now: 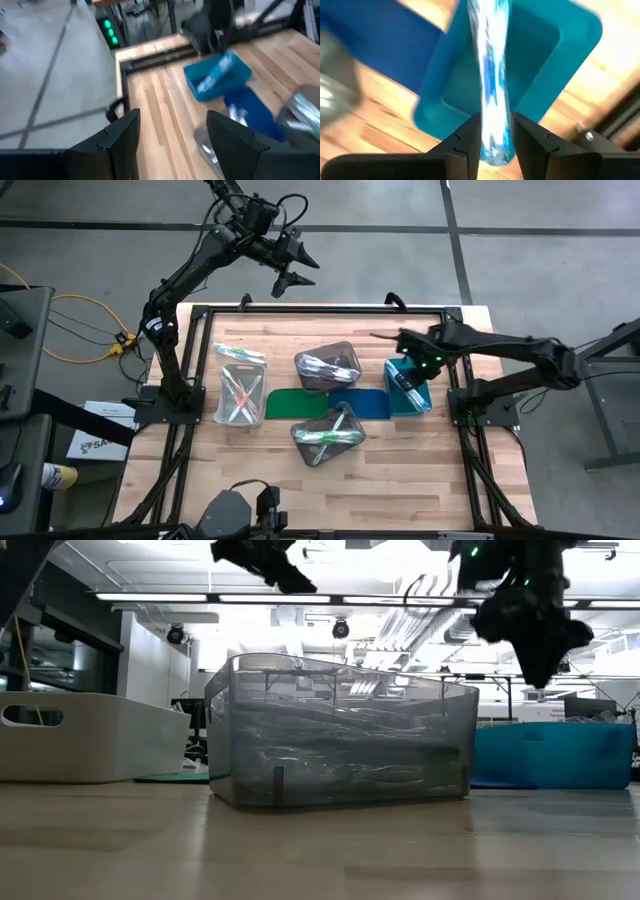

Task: Pick & Place Toothbrushes
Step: Put the green toothbrush into the bottom black bin

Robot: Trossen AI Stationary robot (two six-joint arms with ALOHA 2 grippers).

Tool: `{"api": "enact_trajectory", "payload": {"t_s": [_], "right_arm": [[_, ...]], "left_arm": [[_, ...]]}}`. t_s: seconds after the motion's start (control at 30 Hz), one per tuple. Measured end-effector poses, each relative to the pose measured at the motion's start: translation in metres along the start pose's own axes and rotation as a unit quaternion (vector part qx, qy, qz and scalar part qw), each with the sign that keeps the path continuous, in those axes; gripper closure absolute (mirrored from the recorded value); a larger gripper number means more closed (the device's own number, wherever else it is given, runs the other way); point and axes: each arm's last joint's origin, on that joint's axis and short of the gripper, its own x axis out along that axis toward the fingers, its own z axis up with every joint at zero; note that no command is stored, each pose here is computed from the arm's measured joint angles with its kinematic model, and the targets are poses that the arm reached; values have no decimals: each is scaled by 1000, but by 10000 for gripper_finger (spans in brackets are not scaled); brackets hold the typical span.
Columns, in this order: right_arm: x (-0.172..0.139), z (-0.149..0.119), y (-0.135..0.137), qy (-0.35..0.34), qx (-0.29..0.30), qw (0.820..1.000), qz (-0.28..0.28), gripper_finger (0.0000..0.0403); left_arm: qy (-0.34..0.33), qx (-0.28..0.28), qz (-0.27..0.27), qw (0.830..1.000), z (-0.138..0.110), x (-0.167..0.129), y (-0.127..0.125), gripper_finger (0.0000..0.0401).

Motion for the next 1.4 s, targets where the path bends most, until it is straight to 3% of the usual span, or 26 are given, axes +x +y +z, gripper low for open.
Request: {"api": "enact_trajectory", "payload": {"t_s": [0.23, 0.4, 0.57, 0.7, 0.83, 1.0, 1.23, 1.4], "right_arm": [[-34, -15, -4, -148, -28, 986, 74, 306], [-50, -15, 10, -248, -87, 954, 141, 306], [-56, -16, 28, -317, -154, 922, 159, 306], [-56, -21, 36, -330, -179, 913, 158, 306], [-56, -26, 39, -326, -195, 911, 163, 306], [-55, -31, 43, -321, -208, 908, 169, 306], [-55, -33, 44, -319, -211, 908, 173, 306], [-56, -32, 44, -321, -208, 908, 174, 306]], "left_arm": [[131, -28, -26, 991, -5, -26, -32, 180], [272, -76, -53, 958, -15, -47, -60, 180], [322, -121, -29, 939, -24, -60, -80, 180], [388, -148, 5, 909, -46, -62, -96, 180], [401, -200, 28, 893, -74, -53, -108, 180], [450, -213, 20, 867, -117, -35, -121, 180], [509, -248, 56, 822, -171, -18, -125, 180], [513, -325, 74, 791, -206, -24, -119, 180]]}}
